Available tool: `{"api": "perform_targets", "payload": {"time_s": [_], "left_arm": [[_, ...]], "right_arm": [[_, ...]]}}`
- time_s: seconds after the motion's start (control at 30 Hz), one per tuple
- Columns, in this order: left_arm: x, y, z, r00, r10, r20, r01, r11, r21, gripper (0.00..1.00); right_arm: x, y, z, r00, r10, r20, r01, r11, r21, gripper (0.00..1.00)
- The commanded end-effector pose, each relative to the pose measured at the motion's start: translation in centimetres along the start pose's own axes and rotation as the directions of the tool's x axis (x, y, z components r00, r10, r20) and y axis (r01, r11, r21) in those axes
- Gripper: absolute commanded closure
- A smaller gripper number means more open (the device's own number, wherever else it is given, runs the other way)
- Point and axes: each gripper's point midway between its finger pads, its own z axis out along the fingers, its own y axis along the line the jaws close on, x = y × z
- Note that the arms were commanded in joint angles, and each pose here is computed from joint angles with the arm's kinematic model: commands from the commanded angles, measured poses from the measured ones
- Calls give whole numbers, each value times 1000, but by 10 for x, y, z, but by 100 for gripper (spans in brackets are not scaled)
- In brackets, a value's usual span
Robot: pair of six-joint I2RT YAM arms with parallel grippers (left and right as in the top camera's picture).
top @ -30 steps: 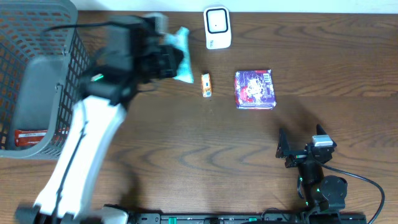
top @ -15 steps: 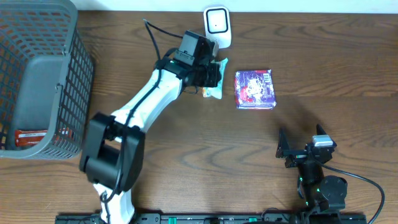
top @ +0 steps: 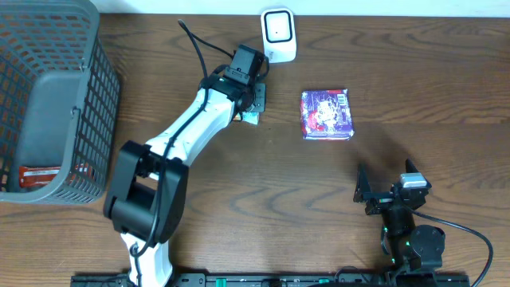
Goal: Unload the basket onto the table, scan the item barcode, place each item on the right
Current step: 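Carry the green pouch to the scanner, barcode facing it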
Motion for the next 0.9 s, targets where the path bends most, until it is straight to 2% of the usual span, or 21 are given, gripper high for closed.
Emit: {"api": "perform_targets", "payload": {"time_s": [0.0, 0.1, 0.47, 0.5, 0.53, 0.6, 0.63, 0.7, 0.87], "left_arm": [[-16, -22, -31, 998, -40, 49, 34, 993, 114, 93], [-6, -44, -29, 996, -88, -14, 89, 972, 218, 93], [43, -72, 21, 989, -32, -142, 61, 977, 202, 92], [46, -73, 25, 989, -29, -148, 58, 978, 201, 83], [48, -75, 28, 988, -25, -152, 56, 978, 201, 63], [49, -75, 30, 988, -23, -151, 54, 978, 203, 34], [47, -76, 30, 989, -23, -146, 53, 977, 205, 28], [35, -75, 23, 993, -35, -114, 59, 975, 216, 21], [-19, -67, -23, 996, -84, 11, 78, 965, 251, 20]], "right_arm": [[0, -3, 0, 1000, 3, 2, -3, 1000, 12, 1], [0, -3, 0, 1000, 3, 2, -3, 1000, 12, 1], [0, -3, 0, 1000, 3, 2, -3, 1000, 12, 1], [0, -3, 0, 1000, 3, 2, -3, 1000, 12, 1], [0, -3, 0, 1000, 3, 2, -3, 1000, 12, 1], [0, -3, 0, 1000, 3, 2, -3, 1000, 12, 1], [0, -3, 0, 1000, 3, 2, -3, 1000, 12, 1], [0, -3, 0, 1000, 3, 2, -3, 1000, 12, 1], [0, -3, 0, 1000, 3, 2, -3, 1000, 12, 1]]}}
